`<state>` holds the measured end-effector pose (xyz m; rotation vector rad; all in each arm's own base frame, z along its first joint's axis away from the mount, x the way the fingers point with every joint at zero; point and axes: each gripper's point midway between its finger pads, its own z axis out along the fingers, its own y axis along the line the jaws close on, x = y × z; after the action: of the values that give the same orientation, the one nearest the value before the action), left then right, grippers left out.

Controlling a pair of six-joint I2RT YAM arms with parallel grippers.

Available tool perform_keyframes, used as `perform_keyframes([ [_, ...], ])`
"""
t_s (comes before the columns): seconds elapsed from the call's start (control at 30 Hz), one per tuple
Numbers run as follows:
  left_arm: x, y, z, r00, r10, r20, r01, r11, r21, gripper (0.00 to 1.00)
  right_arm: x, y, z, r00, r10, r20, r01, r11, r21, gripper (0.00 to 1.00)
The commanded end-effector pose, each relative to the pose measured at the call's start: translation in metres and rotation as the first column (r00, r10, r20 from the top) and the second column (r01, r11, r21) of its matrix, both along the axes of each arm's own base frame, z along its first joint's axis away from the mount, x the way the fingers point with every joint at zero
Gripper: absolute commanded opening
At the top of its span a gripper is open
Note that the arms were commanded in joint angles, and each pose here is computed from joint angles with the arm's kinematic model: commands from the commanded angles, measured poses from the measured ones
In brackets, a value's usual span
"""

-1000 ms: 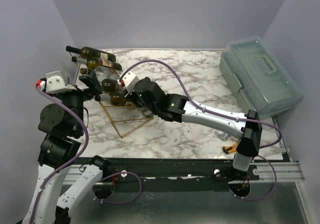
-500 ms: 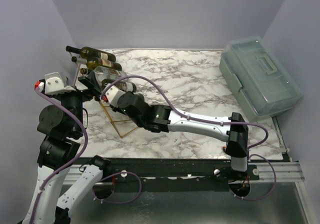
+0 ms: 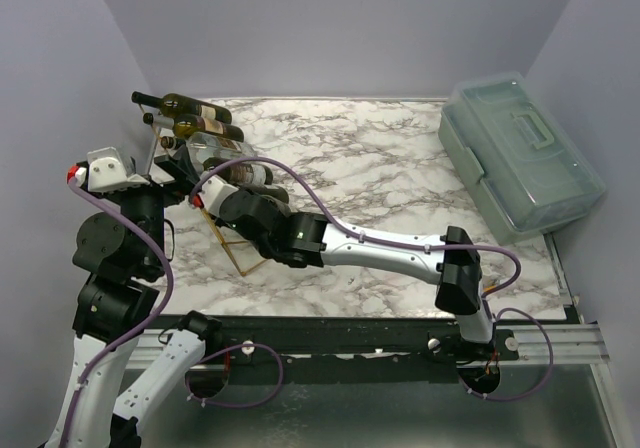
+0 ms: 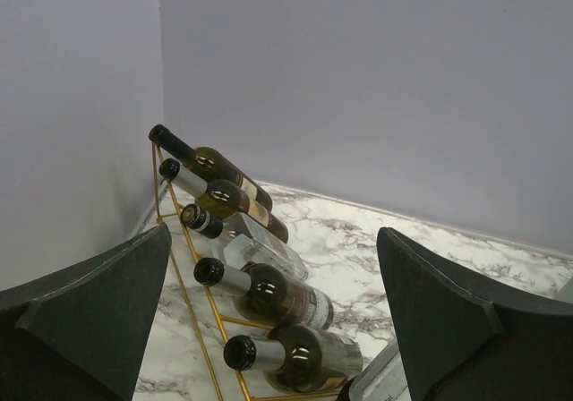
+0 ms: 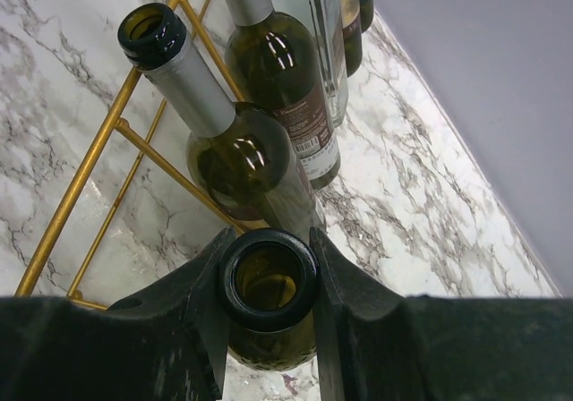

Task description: Put the wine bottle on the wine rack

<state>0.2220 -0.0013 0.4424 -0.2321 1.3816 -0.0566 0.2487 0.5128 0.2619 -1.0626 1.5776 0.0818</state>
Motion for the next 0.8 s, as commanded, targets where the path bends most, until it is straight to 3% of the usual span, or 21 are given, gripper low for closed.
perform_keyframes([
  [0.0, -0.008, 0.005, 0.003, 1.000, 0.012, 0.007, -0.012, 1.000, -0.013, 0.99, -0.002, 0.003, -0.009, 0.999, -0.038, -0.004, 0.038, 0.999, -0.018, 0.23],
  [0.77, -0.007, 0.006, 0.001, 1.000, 0.020, -0.001, -0.020, 1.000, -0.005, 0.99, -0.020, 0.020, -0.007, 0.997, 0.017, -0.079, -0.017, 1.000, -0.002, 0.61],
])
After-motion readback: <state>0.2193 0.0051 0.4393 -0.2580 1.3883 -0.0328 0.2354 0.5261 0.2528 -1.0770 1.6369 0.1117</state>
